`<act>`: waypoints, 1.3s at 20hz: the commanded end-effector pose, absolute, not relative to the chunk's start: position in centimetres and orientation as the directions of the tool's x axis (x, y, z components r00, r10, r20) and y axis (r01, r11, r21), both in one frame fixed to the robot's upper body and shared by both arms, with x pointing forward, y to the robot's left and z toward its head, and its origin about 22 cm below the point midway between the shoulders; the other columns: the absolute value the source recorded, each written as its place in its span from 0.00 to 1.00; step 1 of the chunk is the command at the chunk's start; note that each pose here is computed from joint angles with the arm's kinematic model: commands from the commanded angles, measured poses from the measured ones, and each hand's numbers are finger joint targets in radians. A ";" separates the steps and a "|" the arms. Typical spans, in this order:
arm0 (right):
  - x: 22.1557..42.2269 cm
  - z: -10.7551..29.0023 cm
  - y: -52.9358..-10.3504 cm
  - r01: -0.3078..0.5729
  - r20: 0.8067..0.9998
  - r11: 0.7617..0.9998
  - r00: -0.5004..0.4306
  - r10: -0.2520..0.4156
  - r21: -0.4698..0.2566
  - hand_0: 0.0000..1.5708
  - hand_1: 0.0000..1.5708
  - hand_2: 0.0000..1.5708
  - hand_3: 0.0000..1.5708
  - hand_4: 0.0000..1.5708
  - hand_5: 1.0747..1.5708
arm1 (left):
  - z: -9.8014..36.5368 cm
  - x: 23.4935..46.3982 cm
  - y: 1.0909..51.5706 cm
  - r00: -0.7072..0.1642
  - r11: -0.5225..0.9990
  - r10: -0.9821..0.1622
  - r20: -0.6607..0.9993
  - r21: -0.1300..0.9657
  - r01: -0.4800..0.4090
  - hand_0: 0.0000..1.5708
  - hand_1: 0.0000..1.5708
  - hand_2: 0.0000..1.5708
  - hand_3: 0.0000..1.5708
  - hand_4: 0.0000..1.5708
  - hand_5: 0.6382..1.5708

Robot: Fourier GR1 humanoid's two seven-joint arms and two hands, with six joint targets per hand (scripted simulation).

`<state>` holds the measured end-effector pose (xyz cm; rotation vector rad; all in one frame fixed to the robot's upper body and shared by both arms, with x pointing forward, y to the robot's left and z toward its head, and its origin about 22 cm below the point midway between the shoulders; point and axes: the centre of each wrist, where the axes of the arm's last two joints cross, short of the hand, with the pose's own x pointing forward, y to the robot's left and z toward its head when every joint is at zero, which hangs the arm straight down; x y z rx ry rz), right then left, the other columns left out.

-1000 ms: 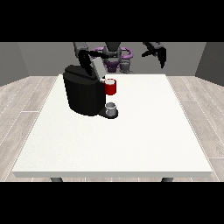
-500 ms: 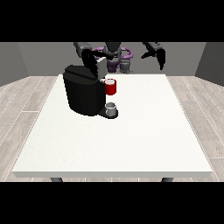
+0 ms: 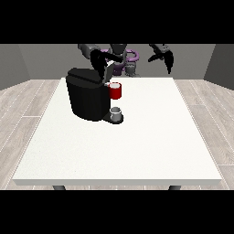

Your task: Insert the coffee pod into the coffee machine and close the lid

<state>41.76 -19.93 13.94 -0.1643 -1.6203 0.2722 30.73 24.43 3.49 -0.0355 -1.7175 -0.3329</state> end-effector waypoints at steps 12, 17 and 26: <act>41.0 22.6 -17.2 -0.021 0.894 0.923 -0.259 0.366 -0.384 0.00 0.00 0.00 0.00 0.06 1.00 | 5.9 32.0 22.1 -0.296 0.919 -0.125 0.947 0.223 0.325 0.00 0.00 0.00 0.00 0.25 1.00; 40.3 25.7 -16.9 0.038 0.868 0.913 -0.298 0.397 -0.405 0.00 0.00 0.00 0.00 0.00 1.00 | 6.9 32.7 20.1 -0.323 0.895 -0.096 0.942 0.223 0.386 0.00 0.00 0.00 0.00 0.28 1.00; 41.7 29.4 -15.1 0.035 0.813 0.898 -0.410 0.413 -0.438 0.00 0.00 0.00 0.00 0.00 1.00 | 8.8 33.4 21.3 -0.370 0.900 -0.093 0.924 0.237 0.366 0.00 0.00 0.00 0.00 0.22 1.00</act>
